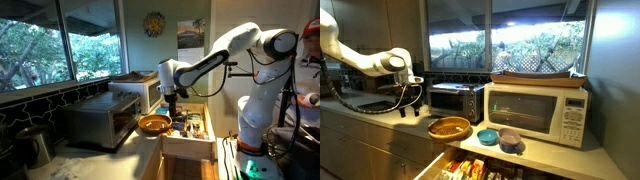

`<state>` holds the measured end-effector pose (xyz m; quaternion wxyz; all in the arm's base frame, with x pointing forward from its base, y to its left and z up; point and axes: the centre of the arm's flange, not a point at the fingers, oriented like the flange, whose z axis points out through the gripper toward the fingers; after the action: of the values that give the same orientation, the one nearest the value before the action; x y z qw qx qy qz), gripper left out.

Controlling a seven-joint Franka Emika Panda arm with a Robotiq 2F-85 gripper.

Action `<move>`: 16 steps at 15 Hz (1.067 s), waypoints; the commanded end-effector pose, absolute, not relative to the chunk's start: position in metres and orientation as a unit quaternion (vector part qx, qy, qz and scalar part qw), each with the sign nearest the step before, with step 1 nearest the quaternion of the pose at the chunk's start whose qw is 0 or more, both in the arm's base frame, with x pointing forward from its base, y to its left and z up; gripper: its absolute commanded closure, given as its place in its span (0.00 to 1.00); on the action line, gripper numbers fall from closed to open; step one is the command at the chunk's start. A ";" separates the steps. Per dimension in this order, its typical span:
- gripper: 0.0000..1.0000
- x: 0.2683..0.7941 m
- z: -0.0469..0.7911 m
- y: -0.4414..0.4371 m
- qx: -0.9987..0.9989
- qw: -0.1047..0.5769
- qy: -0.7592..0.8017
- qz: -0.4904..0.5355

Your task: Move the orange sharpie from the top of the oven to the drawer

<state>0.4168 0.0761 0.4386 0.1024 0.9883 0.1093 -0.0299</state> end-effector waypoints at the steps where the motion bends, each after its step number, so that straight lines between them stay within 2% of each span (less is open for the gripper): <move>1: 0.00 0.417 0.439 0.076 0.988 0.102 0.109 -0.030; 8: 0.00 0.425 0.439 0.078 0.990 0.100 0.094 -0.019; 16: 0.00 0.494 0.549 0.048 0.973 0.167 -0.081 0.138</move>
<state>0.4659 0.0543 0.5122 0.1440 0.9846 -0.0245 0.0963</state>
